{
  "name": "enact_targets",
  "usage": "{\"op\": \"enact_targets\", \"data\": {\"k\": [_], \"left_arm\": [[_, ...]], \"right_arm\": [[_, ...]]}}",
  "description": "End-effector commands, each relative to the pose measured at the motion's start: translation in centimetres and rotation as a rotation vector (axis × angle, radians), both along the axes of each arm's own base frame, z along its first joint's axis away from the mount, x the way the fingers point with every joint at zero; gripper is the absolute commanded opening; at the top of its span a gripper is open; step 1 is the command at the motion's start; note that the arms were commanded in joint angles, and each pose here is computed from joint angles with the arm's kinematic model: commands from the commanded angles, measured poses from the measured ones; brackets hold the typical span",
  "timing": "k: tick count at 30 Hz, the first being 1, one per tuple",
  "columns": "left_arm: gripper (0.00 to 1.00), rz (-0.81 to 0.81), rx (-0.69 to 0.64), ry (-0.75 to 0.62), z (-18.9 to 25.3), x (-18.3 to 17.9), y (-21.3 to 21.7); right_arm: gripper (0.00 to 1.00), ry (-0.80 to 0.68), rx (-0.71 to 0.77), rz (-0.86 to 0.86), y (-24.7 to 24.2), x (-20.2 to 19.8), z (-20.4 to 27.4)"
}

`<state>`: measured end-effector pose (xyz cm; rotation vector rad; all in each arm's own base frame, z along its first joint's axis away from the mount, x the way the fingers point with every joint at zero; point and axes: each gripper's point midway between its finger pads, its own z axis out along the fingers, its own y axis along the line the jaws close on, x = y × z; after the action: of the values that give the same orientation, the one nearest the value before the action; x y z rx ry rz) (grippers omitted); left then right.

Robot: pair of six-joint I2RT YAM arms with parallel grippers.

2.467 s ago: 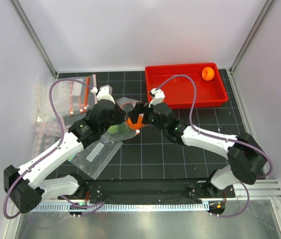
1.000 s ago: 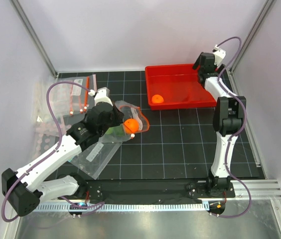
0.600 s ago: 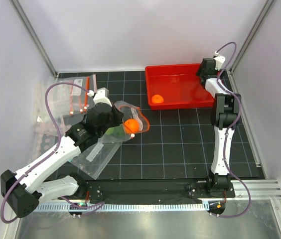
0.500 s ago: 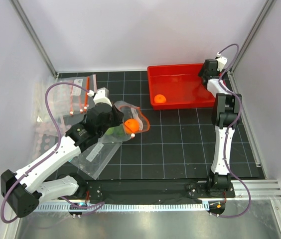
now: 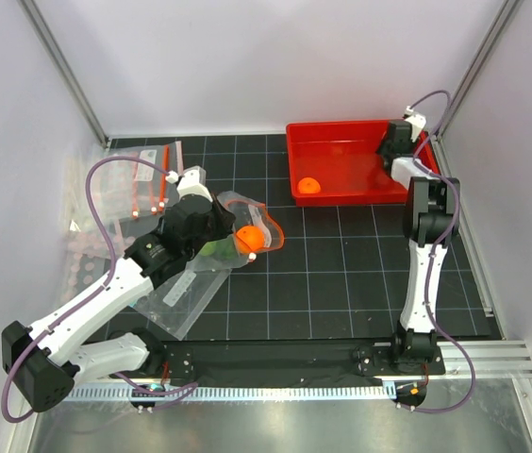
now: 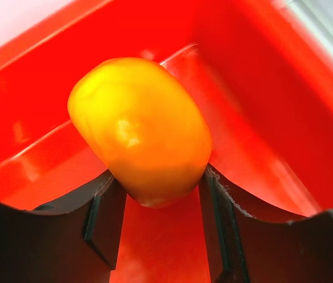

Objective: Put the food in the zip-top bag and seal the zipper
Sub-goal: Pick up the fake fruit from the bin, then place the fake fruit in the zipper food storage bag.

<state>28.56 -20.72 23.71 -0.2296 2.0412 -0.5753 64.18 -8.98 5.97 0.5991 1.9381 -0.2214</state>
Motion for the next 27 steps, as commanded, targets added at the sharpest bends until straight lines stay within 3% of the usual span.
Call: {"op": "enact_targets", "data": {"k": [1, 5, 12, 15, 16, 19, 20, 27], "left_arm": [[0.01, -0.008, -0.055, -0.05, 1.7, 0.3, -0.5], [0.01, -0.016, -0.057, -0.046, 1.7, 0.4, -0.7], [0.0, -0.046, -0.065, -0.041, 1.9, 0.2, -1.3], [0.01, -0.056, -0.066, -0.038, 2.0, 0.1, -1.4], [0.0, -0.059, -0.063, -0.042, 2.2, 0.1, -1.4], [0.0, -0.026, -0.031, -0.048, 2.0, 0.5, -0.7], [0.0, -0.019, -0.019, -0.046, 1.9, 0.6, -0.6], [0.0, 0.011, 0.028, -0.05, 2.0, 1.0, 0.2]], "right_arm": [[0.36, -0.211, -0.067, 0.062, 3.2, 0.4, 11.3], [0.35, -0.284, -0.065, 0.129, 7.7, -2.0, 16.0], [0.31, -0.318, -0.03, 0.274, 15.2, -8.4, 19.4], [0.31, -0.324, -0.038, 0.365, 20.1, -13.4, 20.9], [0.31, -0.374, -0.01, 0.384, 21.0, -15.2, 23.2], [0.29, -0.374, 0.081, 0.491, 24.9, -19.5, 22.8], [0.27, -0.413, 0.109, 0.546, 26.4, -21.7, 24.7], [0.25, -0.379, 0.248, 0.81, 31.4, -29.8, 24.2]]}}
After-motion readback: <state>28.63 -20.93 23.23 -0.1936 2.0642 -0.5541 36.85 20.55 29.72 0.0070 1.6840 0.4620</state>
